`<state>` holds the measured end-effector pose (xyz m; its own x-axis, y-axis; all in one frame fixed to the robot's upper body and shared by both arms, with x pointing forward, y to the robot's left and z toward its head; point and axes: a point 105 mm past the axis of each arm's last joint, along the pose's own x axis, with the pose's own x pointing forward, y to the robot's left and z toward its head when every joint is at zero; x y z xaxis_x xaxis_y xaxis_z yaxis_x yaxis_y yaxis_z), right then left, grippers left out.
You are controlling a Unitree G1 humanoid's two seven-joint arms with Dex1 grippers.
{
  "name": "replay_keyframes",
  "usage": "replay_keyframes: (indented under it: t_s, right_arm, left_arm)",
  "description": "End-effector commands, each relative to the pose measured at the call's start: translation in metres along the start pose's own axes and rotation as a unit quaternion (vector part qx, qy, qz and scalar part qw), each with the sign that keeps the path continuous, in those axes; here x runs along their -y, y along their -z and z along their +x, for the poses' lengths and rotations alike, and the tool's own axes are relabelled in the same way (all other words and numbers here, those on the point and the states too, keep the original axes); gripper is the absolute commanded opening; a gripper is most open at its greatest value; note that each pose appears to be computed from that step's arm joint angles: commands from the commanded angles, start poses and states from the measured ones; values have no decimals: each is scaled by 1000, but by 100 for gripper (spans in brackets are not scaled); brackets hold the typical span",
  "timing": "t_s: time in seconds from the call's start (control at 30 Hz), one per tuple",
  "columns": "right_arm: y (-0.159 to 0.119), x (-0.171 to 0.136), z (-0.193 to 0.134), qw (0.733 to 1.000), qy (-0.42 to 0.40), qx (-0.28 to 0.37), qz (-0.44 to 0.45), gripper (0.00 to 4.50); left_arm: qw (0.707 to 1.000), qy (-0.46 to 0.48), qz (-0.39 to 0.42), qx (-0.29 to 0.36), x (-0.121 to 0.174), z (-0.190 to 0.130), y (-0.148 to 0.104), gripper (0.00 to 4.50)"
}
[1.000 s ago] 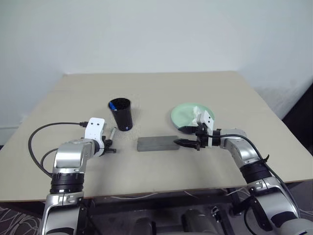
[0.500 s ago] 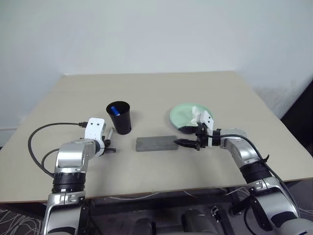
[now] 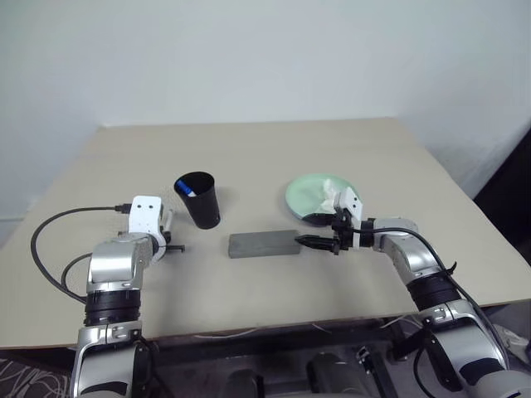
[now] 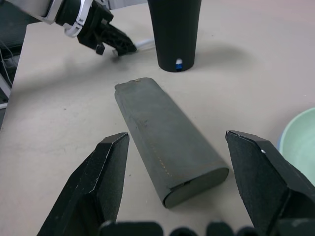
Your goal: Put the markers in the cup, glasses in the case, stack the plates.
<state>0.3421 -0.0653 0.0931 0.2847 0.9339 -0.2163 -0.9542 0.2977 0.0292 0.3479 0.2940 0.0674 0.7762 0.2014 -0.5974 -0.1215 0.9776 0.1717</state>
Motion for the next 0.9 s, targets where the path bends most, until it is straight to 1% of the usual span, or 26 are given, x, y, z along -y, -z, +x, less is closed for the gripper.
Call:
replay_keyframes:
  t_s: [0.03, 0.17, 0.23, 0.27, 0.4, 0.63, 0.77, 0.9]
  right_arm:
    - [-20, 3, -2, 999, 5, 22, -30, 340]
    - [-20, 3, -2, 999, 5, 23, -30, 340]
    - [-20, 3, -2, 999, 5, 23, -30, 340]
    - [-20, 3, -2, 999, 5, 23, -30, 340]
    - [-20, 3, -1, 999, 4, 22, -31, 340]
    - [-21, 4, 0, 999, 3, 21, -32, 340]
    - [-22, 4, 0, 999, 2, 21, -34, 340]
    - [-24, 6, -2, 999, 6, 22, -38, 340]
  left_arm:
    - [993, -41, 9, 108, -19, -12, -42, 10]
    - [971, -45, 18, 235, -21, -31, -79, 10]
    - [956, -34, 24, 291, -17, -41, -93, 10]
    - [951, -30, 25, 306, -15, -44, -97, 10]
    - [912, 26, 31, 407, 6, -68, -120, 10]
    - [873, 64, 20, 483, 25, -80, -138, 10]
    - [861, 97, 20, 499, 43, -76, -144, 10]
    - [855, 117, 16, 505, 57, -66, -143, 10]
